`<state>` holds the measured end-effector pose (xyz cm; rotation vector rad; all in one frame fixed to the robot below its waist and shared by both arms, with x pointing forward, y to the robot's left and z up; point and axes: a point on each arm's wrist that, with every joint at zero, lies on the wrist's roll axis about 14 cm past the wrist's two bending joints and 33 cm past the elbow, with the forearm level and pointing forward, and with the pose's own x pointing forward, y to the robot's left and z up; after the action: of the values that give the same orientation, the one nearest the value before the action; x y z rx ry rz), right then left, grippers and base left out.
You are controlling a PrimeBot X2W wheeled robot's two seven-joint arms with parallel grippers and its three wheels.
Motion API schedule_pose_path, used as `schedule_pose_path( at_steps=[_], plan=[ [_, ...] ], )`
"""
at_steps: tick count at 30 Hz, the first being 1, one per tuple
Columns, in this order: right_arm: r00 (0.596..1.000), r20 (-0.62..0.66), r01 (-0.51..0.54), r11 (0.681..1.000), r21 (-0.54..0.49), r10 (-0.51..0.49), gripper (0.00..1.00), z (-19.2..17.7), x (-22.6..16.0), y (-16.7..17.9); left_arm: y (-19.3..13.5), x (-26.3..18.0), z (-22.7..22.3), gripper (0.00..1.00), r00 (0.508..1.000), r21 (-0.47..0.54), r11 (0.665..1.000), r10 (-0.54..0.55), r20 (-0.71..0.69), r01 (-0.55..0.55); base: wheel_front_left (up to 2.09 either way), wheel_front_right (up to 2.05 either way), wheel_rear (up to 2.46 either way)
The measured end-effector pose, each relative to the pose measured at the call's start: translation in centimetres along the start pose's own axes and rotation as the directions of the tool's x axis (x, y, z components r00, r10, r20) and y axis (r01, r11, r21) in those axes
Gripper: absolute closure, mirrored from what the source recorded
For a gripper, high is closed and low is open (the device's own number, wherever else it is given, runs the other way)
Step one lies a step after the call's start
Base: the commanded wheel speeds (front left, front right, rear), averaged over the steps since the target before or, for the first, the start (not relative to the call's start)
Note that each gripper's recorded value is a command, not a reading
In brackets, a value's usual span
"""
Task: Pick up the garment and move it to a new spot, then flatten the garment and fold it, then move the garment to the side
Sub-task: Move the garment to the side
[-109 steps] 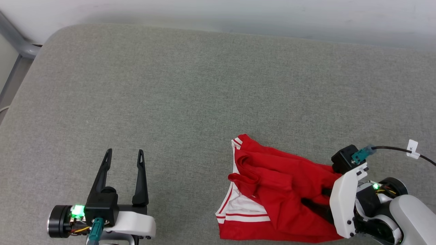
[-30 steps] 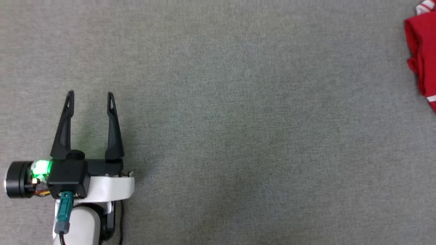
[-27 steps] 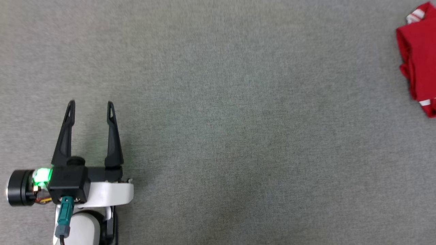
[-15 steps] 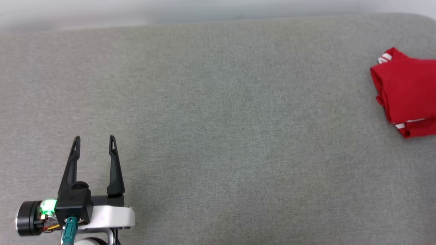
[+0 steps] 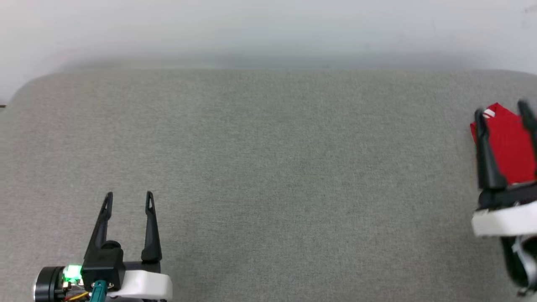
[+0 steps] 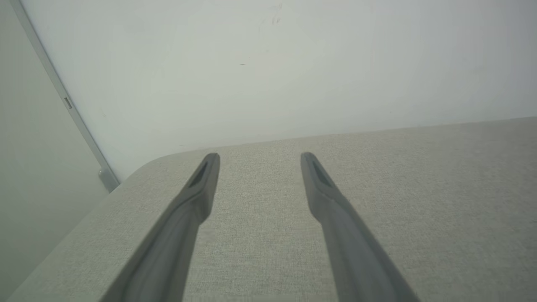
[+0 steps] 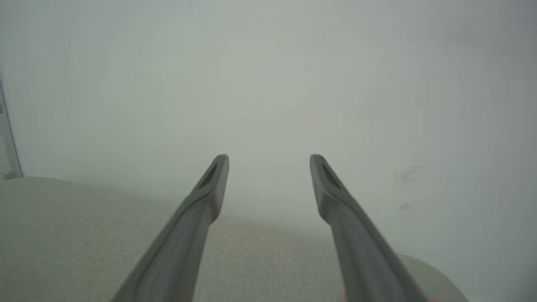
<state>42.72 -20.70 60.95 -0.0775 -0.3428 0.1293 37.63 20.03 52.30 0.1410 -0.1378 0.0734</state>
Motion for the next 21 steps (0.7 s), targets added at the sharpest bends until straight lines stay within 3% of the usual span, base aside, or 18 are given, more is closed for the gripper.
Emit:
schedule_pose_path(
  at_steps=[7, 21],
  plan=[
    [0.993, -0.119, 0.032, 0.99, 0.135, -0.016, 0.0, -3.2, -3.5, 2.9, 0.7, -1.4, 0.5, 0.0, 1.0, 0.011, 1.0, 0.012, 0.006, -0.012, 0.0, 0.0, 0.0],
    [0.972, -0.233, 0.074, 0.979, 0.189, -0.029, 0.0, -6.0, -8.4, 4.7, -0.2, -3.3, 0.4, 0.0, 1.0, -0.01, 1.0, -0.024, -0.007, 0.024, 0.0, 0.0, 0.0]
  ],
)
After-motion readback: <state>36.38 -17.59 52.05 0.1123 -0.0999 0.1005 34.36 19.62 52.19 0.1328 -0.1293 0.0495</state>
